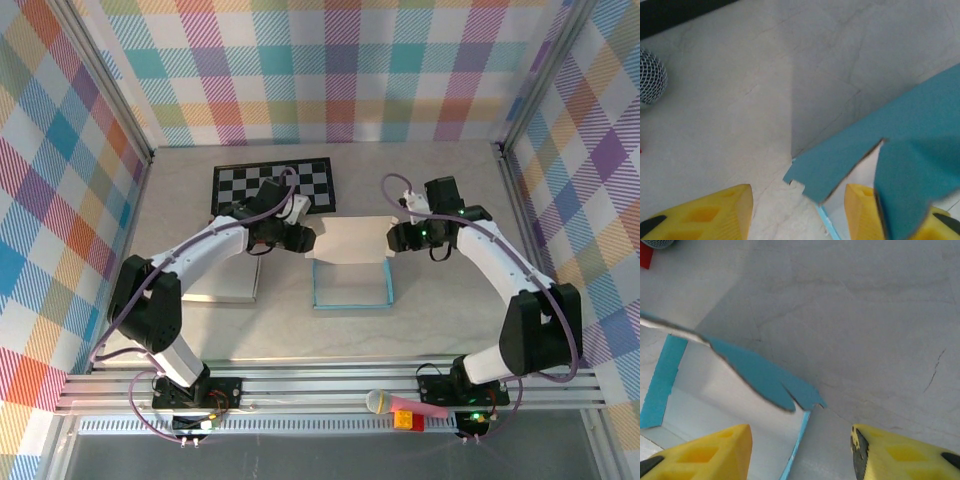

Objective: Fold the paper box

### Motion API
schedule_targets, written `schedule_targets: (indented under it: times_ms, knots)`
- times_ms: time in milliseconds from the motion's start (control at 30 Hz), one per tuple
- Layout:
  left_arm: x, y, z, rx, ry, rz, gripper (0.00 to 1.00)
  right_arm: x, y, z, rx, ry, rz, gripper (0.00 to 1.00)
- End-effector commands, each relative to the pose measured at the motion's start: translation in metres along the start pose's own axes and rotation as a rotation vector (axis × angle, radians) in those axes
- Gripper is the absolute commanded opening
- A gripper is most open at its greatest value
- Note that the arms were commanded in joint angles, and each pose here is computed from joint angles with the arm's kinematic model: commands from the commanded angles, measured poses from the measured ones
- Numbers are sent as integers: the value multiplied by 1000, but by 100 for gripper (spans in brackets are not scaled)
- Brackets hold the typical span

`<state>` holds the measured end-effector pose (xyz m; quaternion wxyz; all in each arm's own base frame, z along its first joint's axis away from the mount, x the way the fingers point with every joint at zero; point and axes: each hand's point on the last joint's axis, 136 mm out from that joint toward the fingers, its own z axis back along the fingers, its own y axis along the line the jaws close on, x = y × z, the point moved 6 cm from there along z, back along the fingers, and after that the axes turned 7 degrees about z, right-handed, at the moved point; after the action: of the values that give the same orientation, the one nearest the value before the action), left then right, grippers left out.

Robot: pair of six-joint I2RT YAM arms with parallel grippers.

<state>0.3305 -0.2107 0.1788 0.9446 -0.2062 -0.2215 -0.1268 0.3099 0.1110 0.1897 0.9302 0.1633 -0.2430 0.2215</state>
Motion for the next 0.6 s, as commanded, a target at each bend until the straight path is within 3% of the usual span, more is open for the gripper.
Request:
schedule_targets:
  times_ms: [0,167,400,567]
  knots:
    - [11,-3,-2,-29,-18,6,48,16,0,2,24,-43,42,54]
    - [15,-4,-7,-44,-10,20,37,20,2,-4,60,-29,33,46]
    - [18,-7,-8,-55,-7,38,15,18,3,-7,82,-17,7,32]
    - [17,-6,-8,-46,-6,40,10,22,2,-6,72,-14,-5,21]
